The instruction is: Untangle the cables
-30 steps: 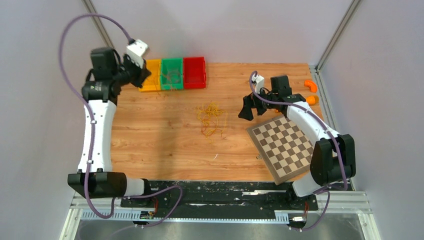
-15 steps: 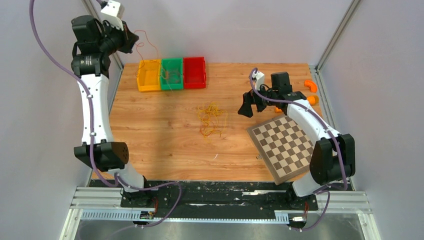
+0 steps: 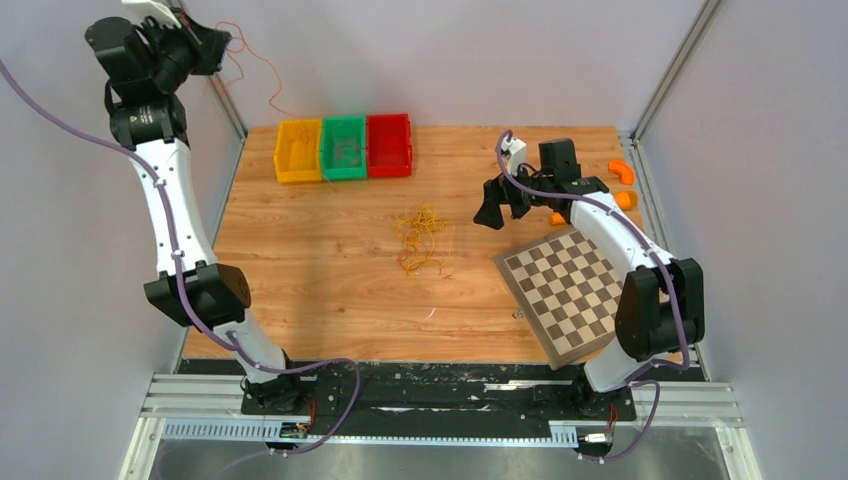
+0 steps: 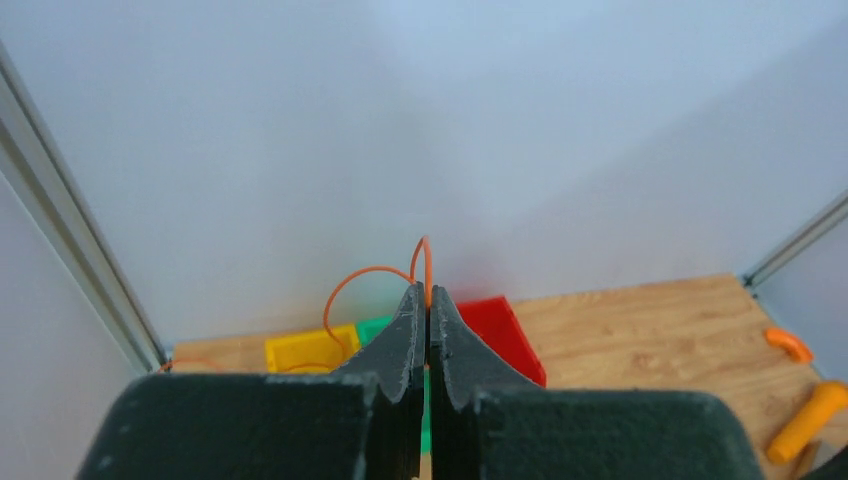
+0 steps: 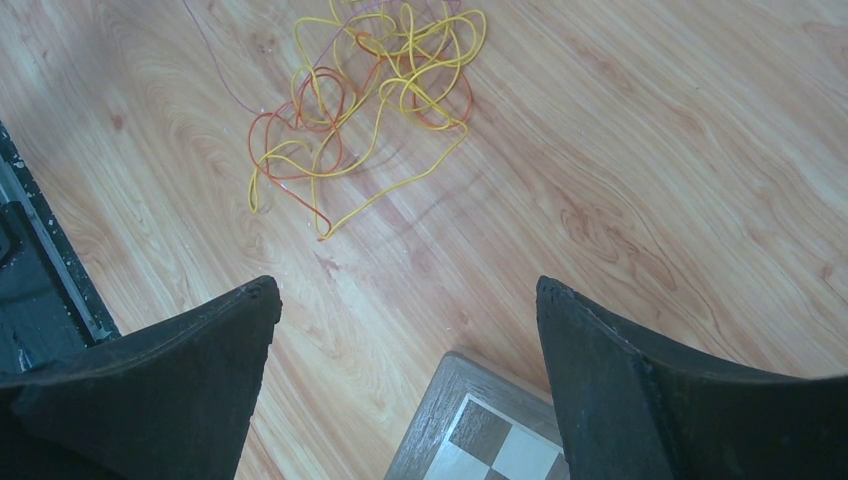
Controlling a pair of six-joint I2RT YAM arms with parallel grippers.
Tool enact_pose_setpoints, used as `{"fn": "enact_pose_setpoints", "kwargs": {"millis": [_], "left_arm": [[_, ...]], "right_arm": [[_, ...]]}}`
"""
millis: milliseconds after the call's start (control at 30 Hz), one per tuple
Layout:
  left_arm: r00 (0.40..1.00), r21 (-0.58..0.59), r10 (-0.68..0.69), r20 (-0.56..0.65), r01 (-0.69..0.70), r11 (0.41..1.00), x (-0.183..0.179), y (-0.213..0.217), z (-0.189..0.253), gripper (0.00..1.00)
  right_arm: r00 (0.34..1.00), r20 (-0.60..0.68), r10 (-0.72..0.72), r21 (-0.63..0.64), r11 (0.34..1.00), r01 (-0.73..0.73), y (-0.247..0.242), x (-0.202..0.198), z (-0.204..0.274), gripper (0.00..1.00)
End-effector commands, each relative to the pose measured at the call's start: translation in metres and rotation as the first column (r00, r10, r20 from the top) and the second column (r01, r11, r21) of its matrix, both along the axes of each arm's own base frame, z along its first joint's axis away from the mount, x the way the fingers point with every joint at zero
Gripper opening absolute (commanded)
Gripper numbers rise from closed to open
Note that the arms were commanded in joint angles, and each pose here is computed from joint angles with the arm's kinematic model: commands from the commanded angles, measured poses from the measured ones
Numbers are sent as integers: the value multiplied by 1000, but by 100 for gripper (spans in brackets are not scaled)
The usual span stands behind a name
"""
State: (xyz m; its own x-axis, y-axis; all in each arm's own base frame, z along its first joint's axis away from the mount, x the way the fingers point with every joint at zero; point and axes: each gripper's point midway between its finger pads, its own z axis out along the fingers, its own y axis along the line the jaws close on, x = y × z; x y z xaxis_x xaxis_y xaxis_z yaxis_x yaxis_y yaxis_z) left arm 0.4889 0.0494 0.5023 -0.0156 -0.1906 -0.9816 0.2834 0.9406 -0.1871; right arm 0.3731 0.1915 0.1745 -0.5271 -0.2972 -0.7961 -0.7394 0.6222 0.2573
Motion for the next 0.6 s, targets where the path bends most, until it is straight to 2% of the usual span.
{"fn": "enact_pose_setpoints", "kwargs": {"millis": [0,167,367,467,567], "left_arm": [[952,-17,-25,304,31,999,-41,-5,109,0],[909,-35,-7,417,24,999,-59,0,153,0],[865,-90,-73,497,135,987,-82,-15,176,0],[883,-121,-47,467,116,986,-72,-8,166,0],[933,-175,-10,359,77,982,-44,5,129,0]], "right_arm": [[997,73,25,16,1000,-27,7,13,20,97],[997,72,33,19,999,-35,11,15,19,97],[996,78,41,19,999,-43,17,18,19,97],[996,74,45,17,999,-47,19,19,17,97],[996,71,52,18,998,-53,23,21,16,97]]}}
